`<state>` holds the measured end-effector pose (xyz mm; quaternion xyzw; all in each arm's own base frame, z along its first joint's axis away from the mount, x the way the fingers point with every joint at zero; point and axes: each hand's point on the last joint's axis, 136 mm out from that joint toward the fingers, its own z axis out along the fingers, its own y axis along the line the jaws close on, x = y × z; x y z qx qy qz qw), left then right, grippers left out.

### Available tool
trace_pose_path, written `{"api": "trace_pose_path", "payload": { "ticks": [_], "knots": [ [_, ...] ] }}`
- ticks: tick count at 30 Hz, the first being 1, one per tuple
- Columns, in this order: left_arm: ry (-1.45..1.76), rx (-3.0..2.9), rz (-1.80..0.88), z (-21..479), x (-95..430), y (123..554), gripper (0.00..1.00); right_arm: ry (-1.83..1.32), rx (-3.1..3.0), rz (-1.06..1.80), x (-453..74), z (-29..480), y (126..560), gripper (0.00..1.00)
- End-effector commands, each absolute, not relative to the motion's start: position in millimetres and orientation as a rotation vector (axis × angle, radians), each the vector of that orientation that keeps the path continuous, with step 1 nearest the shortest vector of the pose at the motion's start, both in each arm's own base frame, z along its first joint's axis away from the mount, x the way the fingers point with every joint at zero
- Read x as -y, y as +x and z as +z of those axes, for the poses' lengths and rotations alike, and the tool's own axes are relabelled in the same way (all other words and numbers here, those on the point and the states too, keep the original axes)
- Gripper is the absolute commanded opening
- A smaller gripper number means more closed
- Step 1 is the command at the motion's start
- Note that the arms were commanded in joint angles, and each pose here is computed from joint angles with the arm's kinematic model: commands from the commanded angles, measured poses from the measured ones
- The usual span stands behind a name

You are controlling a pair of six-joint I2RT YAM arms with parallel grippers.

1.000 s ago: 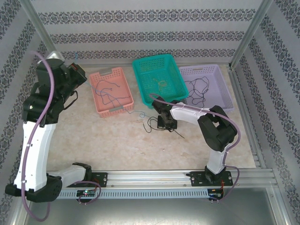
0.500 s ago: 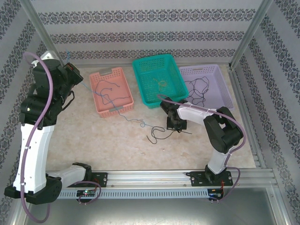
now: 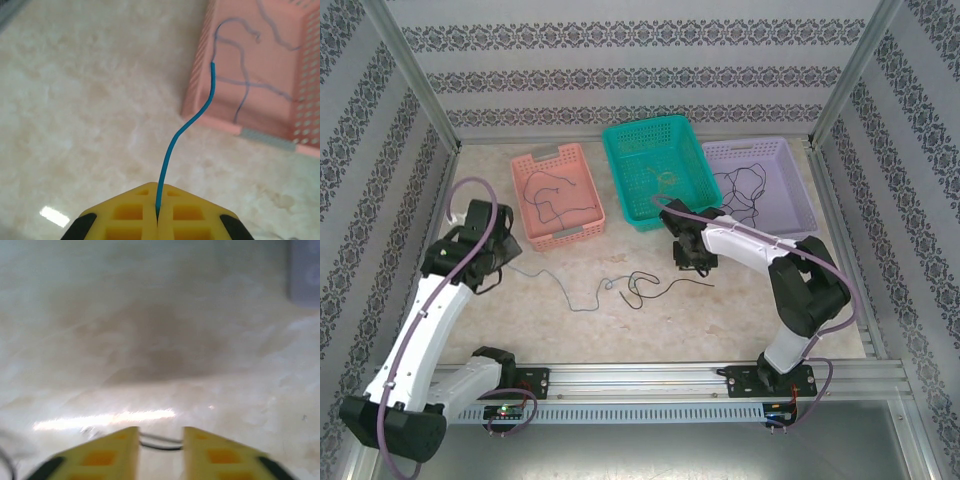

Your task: Untangle the cables

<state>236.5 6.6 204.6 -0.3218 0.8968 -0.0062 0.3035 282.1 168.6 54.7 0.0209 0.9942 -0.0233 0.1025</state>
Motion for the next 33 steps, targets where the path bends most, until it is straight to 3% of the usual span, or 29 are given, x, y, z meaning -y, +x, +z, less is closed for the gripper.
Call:
{"api": "trace_pose_path", "payload": {
  "ticks": [1, 5, 8, 13, 18, 24, 33],
  "knots": [
    [-0.97, -2.34, -0.113, 191.4, -3.2, 225.8, 0.0, 0.056, -2.972, 0.117, -207.4, 75.1, 265.3, 0.44],
    [-1.0, -2.357, -0.137, 174.0, 0.2, 222.4, 0.0, 0.319, -2.997, 0.455, -252.7, 79.0, 249.9, 0.52],
    [-0.992, -2.37, -0.135, 169.4, 1.1, 223.1, 0.0, 0.279, -2.941, 0.532, -280.2, 99.9, 258.1, 0.45],
    [-0.978, -2.361, -0.135, 170.9, 1.2, 227.8, 0.0, -0.065, -2.948, 0.25, -291.8, 95.7, 263.7, 0.36],
    [-0.96, -2.356, -0.151, 175.5, 3.7, 233.4, 0.0, -0.13, -3.04, 0.114, -280.7, 58.2, 256.6, 0.45],
    [-0.94, -2.355, -0.169, 180.0, 6.5, 238.5, 0.0, -0.082, -3.038, 0.067, -273.4, 56.3, 245.9, 0.53],
    [-0.934, -2.362, -0.181, 179.8, 9.3, 243.6, 0.0, -0.496, -2.928, -0.185, -257.8, 38.0, 250.8, 0.47]
  ]
}}
